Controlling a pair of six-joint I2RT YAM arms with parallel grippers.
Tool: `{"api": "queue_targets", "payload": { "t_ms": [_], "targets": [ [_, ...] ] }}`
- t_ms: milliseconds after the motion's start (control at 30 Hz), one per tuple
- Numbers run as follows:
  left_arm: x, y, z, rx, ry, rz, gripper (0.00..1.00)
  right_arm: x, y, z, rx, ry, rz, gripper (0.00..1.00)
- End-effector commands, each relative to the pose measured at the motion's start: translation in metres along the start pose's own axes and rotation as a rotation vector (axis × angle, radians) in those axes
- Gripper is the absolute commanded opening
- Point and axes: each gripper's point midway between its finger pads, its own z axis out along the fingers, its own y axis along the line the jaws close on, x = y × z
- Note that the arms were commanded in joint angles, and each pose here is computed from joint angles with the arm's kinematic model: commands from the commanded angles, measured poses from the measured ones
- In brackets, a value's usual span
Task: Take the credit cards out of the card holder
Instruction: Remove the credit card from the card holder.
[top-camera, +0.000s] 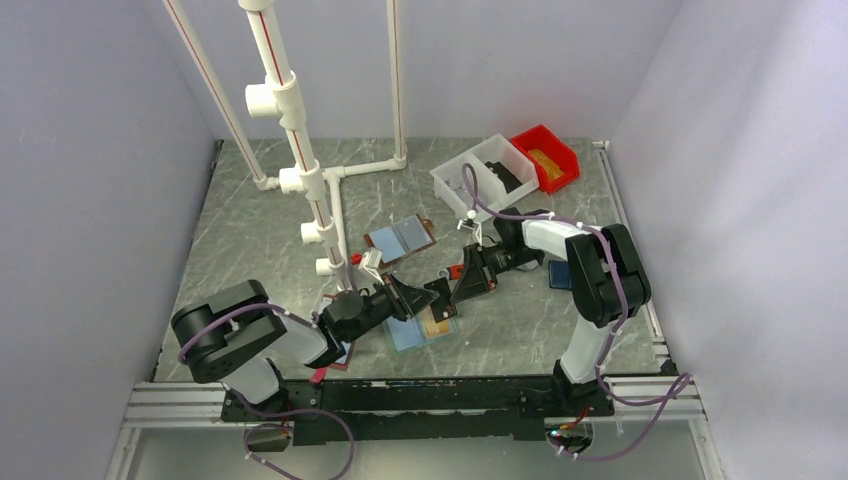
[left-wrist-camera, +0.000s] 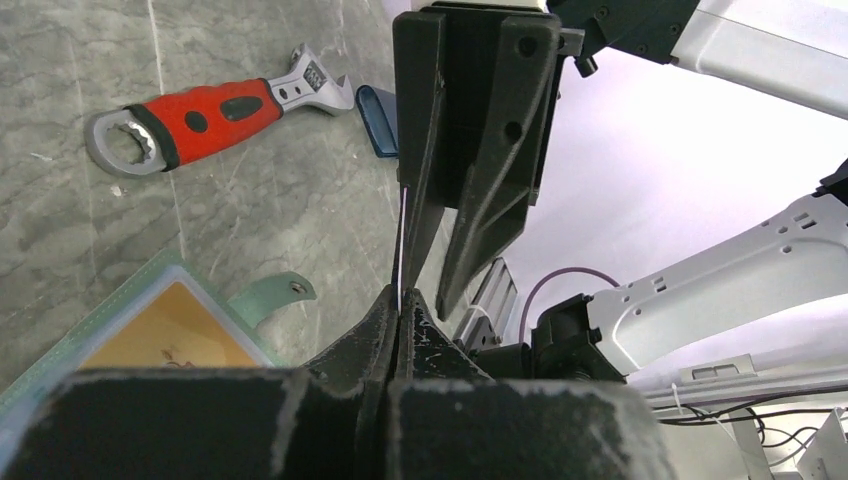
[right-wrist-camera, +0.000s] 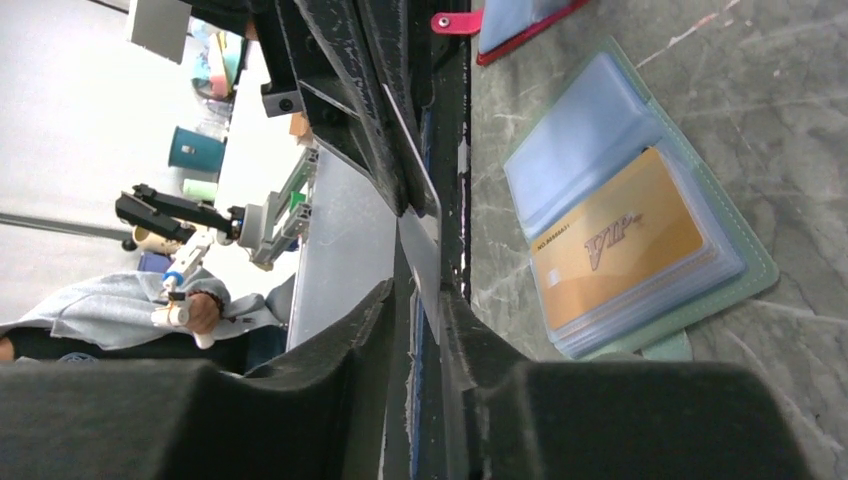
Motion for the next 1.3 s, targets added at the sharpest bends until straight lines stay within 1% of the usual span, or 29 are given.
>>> {"api": "queue_targets", "payload": {
  "t_ms": [0,67,133,267,367,500,633,700,800,833,867,967,1033,1100,1167,1267],
  "targets": [
    [-0.011,-0.024,0.008,0.105,-0.041,0.013,0.00,-0.013,0.020,0.001,-0.050,-0.041,-0.087,0.32],
    [-0.014,-0.027,0.009,0.121,-0.055,0.020,0.00,-0.013,0.021,0.001,-0.052,-0.043,-0.087,0.40],
    [-0.017,-0.030,0.011,0.133,-0.071,0.028,0.00,-0.012,0.021,0.001,-0.054,-0.044,-0.087,0.44],
    [-0.022,-0.034,0.016,0.140,-0.091,0.040,0.00,-0.012,0.022,0.001,-0.060,-0.047,-0.085,0.45],
    [-0.025,-0.036,0.018,0.145,-0.106,0.046,0.00,-0.013,0.022,0.001,-0.062,-0.049,-0.086,0.42],
    [-0.028,-0.035,0.020,0.142,-0.123,0.047,0.00,-0.014,0.024,0.001,-0.069,-0.053,-0.082,0.33],
    [-0.031,-0.033,0.019,0.138,-0.141,0.044,0.00,-0.015,0.024,0.001,-0.070,-0.054,-0.080,0.18],
    [-0.031,-0.033,0.018,0.138,-0.147,0.042,0.00,-0.015,0.024,0.001,-0.070,-0.054,-0.079,0.00],
    [-0.029,-0.031,0.019,0.132,-0.138,0.039,0.00,-0.015,0.023,0.001,-0.063,-0.048,-0.088,0.00],
    [-0.028,-0.030,0.019,0.129,-0.132,0.035,0.02,-0.015,0.023,0.001,-0.058,-0.044,-0.091,0.00],
    [-0.026,-0.029,0.019,0.124,-0.124,0.030,0.09,-0.015,0.022,0.000,-0.051,-0.039,-0.096,0.00],
    [-0.020,-0.019,0.016,0.082,-0.101,-0.016,0.33,-0.014,0.019,-0.002,-0.025,-0.021,-0.119,0.00],
    [-0.016,-0.010,0.013,0.042,-0.084,-0.049,0.46,-0.014,0.016,-0.005,-0.005,-0.011,-0.146,0.00],
    [-0.012,-0.006,0.008,0.019,-0.061,-0.057,0.53,-0.014,0.015,-0.009,0.016,-0.001,-0.168,0.00],
    [-0.008,-0.003,0.004,-0.006,-0.036,-0.059,0.57,-0.015,0.014,-0.013,0.032,0.000,-0.187,0.00],
    [-0.003,-0.001,0.000,-0.043,0.009,-0.041,0.59,-0.016,0.012,-0.022,0.072,0.012,-0.209,0.00]
  ]
}}
